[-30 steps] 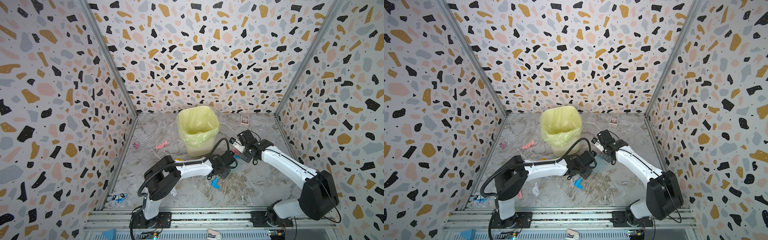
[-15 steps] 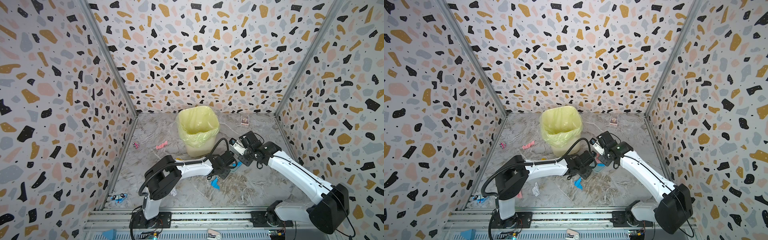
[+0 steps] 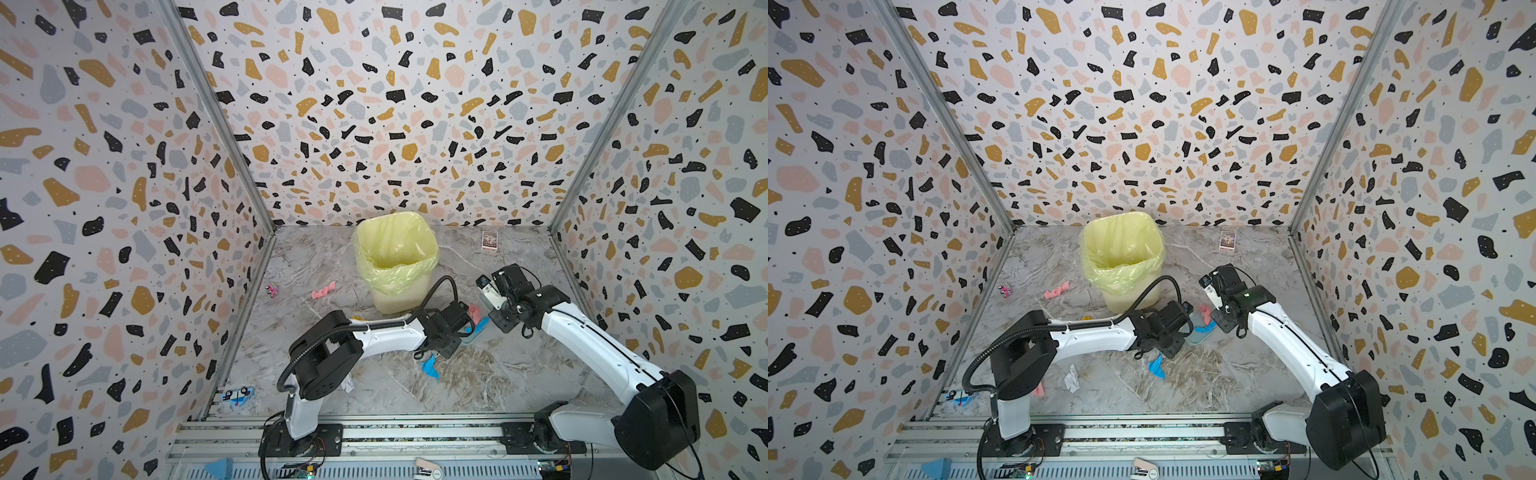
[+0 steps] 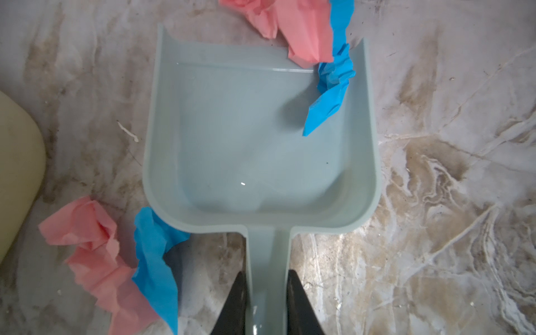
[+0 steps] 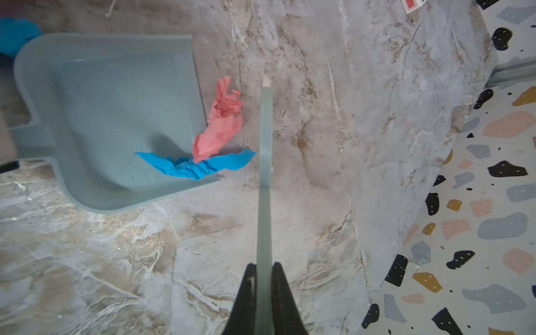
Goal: Sweep away the paper scraps from the table
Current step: 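Sweep the pink and blue scraps into the dustpan with the right-held brush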
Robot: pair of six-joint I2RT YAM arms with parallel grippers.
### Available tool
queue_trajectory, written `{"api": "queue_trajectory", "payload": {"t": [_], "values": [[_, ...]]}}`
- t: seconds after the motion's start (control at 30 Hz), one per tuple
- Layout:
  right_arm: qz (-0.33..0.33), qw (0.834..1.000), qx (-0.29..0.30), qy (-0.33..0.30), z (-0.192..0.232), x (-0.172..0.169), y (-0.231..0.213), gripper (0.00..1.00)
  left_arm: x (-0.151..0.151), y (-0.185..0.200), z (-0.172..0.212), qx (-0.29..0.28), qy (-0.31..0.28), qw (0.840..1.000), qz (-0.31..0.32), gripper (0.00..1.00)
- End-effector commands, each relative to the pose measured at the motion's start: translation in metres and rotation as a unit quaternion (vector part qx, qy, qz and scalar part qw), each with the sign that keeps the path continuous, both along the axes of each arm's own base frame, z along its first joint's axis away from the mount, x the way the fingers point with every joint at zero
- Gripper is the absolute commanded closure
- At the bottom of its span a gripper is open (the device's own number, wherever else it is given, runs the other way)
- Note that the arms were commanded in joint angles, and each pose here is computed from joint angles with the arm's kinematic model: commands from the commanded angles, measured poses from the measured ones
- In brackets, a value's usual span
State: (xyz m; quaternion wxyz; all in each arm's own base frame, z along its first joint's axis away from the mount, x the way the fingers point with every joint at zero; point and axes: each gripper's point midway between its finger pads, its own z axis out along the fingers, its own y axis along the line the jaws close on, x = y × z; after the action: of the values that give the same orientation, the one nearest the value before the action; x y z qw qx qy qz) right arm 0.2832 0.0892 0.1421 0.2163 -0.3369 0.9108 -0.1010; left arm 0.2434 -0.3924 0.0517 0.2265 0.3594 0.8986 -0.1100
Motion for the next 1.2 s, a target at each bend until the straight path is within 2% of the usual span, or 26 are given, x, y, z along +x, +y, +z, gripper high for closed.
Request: {"api": "queue_trajectory", "payload": {"t": [0.0, 0.17, 0.43, 0.63, 0.83, 1.0, 1.17], "values": [[-0.005, 0.999, 0.043, 0.015, 0.003, -0.006, 0.011, 1.0, 0.003, -0.008, 0.005, -0.012, -0.003, 1.0, -0.008, 1.0], [0.016, 0.996, 0.091, 0.02, 0.016, -0.009, 0.037, 1.0, 0.004, -0.009, 0.005, -0.014, -0.003, 1.0, -0.007, 1.0], [0.041, 0.992, 0.115, 0.013, 0.042, -0.014, 0.056, 1.0, 0.004, -0.009, 0.004, -0.015, -0.002, 1.0, -0.005, 1.0], [0.022, 0.997, 0.067, -0.023, 0.05, -0.006, 0.031, 1.0, 0.004, -0.009, 0.005, -0.018, -0.003, 1.0, -0.003, 1.0], [0.02, 0.997, 0.039, -0.068, 0.044, 0.018, 0.024, 1.0, 0.003, -0.011, 0.003, -0.019, 0.0, 1.0, -0.006, 1.0], [0.035, 0.997, 0.053, -0.033, 0.022, 0.028, 0.043, 1.0, 0.005, -0.013, 0.005, -0.019, -0.002, 1.0, -0.007, 1.0], [0.065, 0.995, 0.08, -0.008, 0.02, 0.015, 0.065, 1.0, 0.007, -0.014, 0.008, -0.02, -0.004, 1.0, -0.005, 1.0]]}}
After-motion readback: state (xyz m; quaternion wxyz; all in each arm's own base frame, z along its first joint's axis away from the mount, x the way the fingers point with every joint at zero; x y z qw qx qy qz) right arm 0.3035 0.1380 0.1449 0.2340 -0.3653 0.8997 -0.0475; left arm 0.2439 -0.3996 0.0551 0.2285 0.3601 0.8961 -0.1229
